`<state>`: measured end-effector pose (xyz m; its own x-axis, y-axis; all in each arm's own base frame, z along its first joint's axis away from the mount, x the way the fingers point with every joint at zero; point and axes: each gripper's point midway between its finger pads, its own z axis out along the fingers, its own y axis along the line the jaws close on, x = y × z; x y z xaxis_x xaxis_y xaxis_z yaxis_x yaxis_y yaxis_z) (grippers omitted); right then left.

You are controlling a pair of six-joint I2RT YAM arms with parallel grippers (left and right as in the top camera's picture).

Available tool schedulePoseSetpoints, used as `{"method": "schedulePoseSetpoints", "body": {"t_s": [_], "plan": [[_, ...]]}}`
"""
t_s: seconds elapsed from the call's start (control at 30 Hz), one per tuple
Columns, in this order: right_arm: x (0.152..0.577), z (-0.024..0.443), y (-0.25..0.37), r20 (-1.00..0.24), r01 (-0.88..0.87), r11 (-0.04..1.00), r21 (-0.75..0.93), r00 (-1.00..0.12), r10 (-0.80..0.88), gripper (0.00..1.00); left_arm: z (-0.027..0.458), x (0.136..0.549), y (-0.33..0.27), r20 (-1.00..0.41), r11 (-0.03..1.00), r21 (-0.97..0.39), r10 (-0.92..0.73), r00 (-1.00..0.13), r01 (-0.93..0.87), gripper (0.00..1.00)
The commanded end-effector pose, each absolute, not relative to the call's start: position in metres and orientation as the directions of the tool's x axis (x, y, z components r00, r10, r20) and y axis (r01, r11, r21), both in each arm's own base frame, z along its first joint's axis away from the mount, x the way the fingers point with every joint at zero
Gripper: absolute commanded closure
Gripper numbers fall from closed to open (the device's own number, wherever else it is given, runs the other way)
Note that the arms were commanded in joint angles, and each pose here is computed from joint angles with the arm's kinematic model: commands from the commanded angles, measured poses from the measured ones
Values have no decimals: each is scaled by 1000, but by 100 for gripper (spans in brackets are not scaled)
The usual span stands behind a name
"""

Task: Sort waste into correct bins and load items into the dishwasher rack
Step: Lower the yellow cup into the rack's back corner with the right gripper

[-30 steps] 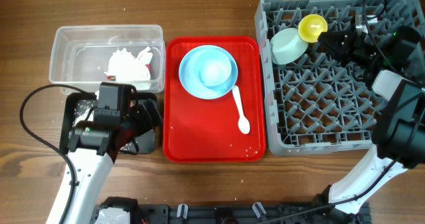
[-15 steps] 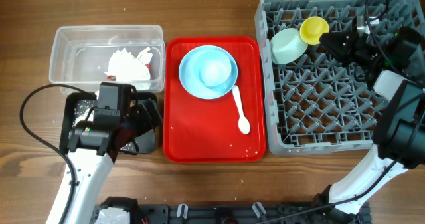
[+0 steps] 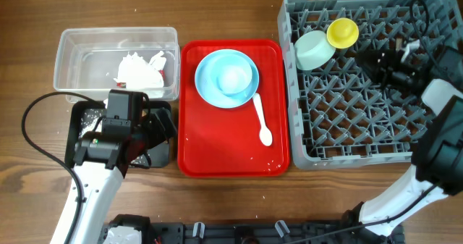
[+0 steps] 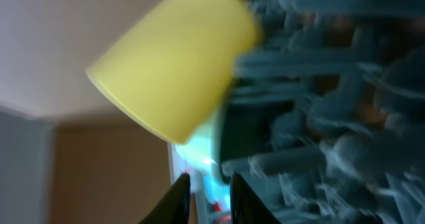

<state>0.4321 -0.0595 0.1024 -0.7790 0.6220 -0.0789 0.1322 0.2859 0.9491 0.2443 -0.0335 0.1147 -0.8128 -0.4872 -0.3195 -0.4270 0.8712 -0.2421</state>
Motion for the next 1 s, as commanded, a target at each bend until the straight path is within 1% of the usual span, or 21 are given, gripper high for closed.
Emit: {"method": "schedulePoseSetpoints", "body": {"t_s": [0.0, 0.07, 0.13, 0.17, 0.2, 0.23, 0.3, 0.37, 0.43, 0.47, 0.53, 0.6, 0.63, 0.73, 0.8, 0.9, 0.97], "plan": [[425, 136, -103, -495, 88, 738, 669, -688, 531, 78, 114, 245, -32, -319, 870, -242, -489, -812, -429, 0], [418, 167, -108, -616, 71, 847, 526, -655, 437, 78, 115, 245, -32, -320, 870, -242, -489, -812, -429, 0], [410, 201, -107, -723, 70, 936, 344, -617, 311, 77, 115, 245, -32, -320, 870, -242, -489, -812, -429, 0], [409, 215, -102, -757, 69, 959, 275, -599, 260, 76, 115, 245, -32, -320, 870, -242, -489, -811, -429, 0], [410, 232, -85, -800, 30, 984, 178, -577, 162, 75, 115, 245, -32, -321, 870, -243, -489, -811, -428, 0], [411, 240, -68, -819, -22, 994, 107, -569, 75, 74, 115, 246, -32, -322, 870, -244, -489, -811, -428, 0], [415, 239, -42, -820, -87, 995, 43, -572, -14, 75, 115, 246, -32, -322, 870, -244, -489, -811, -428, 0], [423, 224, -16, -797, -158, 987, -17, -594, -109, 75, 115, 246, -32, -322, 870, -244, -489, -811, -428, 0], [434, 204, -8, -772, -151, 987, -50, -621, -134, 77, 115, 246, -32, -322, 870, -244, -489, -811, -428, 0], [441, 193, -6, -760, -151, 987, -58, -635, -142, 80, 115, 246, -32, -322, 870, -244, -489, -811, -428, 0], [451, 175, -5, -746, -156, 986, -52, -651, -142, 82, 115, 246, -32, -322, 870, -244, -489, -811, -428, 0], [458, 157, -8, -728, -142, 988, -54, -671, -136, 82, 115, 246, -32, -322, 870, -244, -489, -811, -428, 0], [460, 149, -15, -717, -103, 993, -62, -687, -116, 82, 115, 246, -32, -322, 870, -244, -489, -811, -428, 0], [456, 131, -44, -669, 53, 989, -136, -741, -52, 82, 115, 246, -32, -322, 870, -244, -489, -811, -428, 0], [444, 125, -69, -634, 163, 964, -208, -773, -6, 82, 115, 245, -32, -322, 870, -244, -489, -811, -428, 0], [436, 121, -85, -613, 210, 952, -224, -790, 31, 82, 115, 245, -32, -322, 870, -244, -489, -811, -428, 0], [431, 118, -93, -605, 239, 951, -198, -793, 74, 82, 115, 245, -32, -322, 870, -244, -489, -811, -428, 0]]}}
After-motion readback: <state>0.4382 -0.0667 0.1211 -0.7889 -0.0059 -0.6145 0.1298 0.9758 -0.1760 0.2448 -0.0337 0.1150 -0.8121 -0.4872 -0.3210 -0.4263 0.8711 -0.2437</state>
